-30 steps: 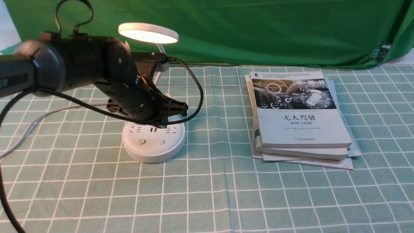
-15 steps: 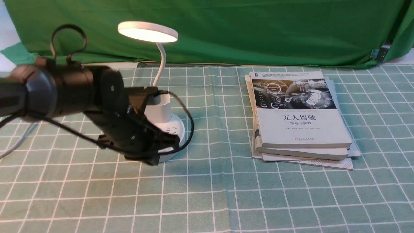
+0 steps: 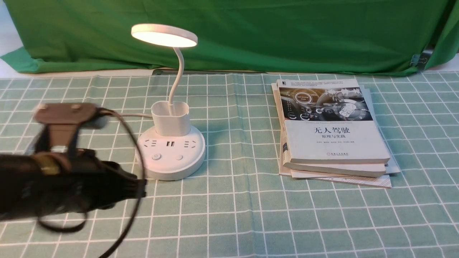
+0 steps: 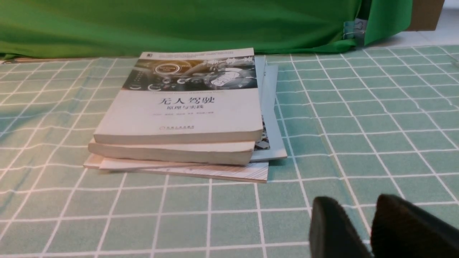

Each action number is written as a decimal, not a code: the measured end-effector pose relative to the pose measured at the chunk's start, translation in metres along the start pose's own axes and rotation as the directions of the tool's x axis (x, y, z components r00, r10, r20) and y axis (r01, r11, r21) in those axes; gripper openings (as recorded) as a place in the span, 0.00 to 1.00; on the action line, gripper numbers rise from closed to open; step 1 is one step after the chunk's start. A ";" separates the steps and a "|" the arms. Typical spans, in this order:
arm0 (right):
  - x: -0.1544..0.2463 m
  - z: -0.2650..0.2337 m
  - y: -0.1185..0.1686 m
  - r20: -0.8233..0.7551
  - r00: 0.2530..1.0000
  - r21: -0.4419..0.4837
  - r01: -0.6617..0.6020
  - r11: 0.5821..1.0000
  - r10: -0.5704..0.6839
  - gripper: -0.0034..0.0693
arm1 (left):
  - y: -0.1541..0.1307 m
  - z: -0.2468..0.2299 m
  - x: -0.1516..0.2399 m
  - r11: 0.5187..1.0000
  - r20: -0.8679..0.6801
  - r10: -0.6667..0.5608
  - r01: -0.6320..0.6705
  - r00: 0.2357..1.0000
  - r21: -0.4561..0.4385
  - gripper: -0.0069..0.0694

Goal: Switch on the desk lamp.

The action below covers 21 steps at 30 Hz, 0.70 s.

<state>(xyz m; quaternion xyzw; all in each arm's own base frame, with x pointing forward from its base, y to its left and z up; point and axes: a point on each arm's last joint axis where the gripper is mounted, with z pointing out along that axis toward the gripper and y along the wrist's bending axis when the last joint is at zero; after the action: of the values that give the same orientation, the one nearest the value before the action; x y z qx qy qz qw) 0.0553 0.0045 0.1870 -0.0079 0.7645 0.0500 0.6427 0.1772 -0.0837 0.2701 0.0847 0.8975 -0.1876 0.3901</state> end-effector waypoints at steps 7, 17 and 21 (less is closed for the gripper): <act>0.000 0.000 0.000 0.001 1.000 0.000 0.000 1.000 0.000 0.38 | -0.002 -0.062 0.017 0.998 0.270 0.016 -0.032 0.963 0.055 0.12; 0.000 0.000 0.000 0.001 1.000 0.000 0.000 1.000 0.000 0.38 | -0.006 -0.110 0.027 0.992 0.472 0.021 -0.076 0.882 0.099 0.12; 0.000 0.000 0.000 0.001 1.000 0.000 0.000 1.000 0.000 0.38 | -0.006 -0.113 0.025 0.992 0.502 0.020 -0.079 0.865 0.097 0.12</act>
<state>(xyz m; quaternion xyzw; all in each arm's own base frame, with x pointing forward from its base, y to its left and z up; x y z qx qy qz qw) 0.0553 0.0045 0.1871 -0.0079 0.7642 0.0500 0.6430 0.0831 -0.0435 0.3241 0.0785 0.7511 -0.2443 0.6083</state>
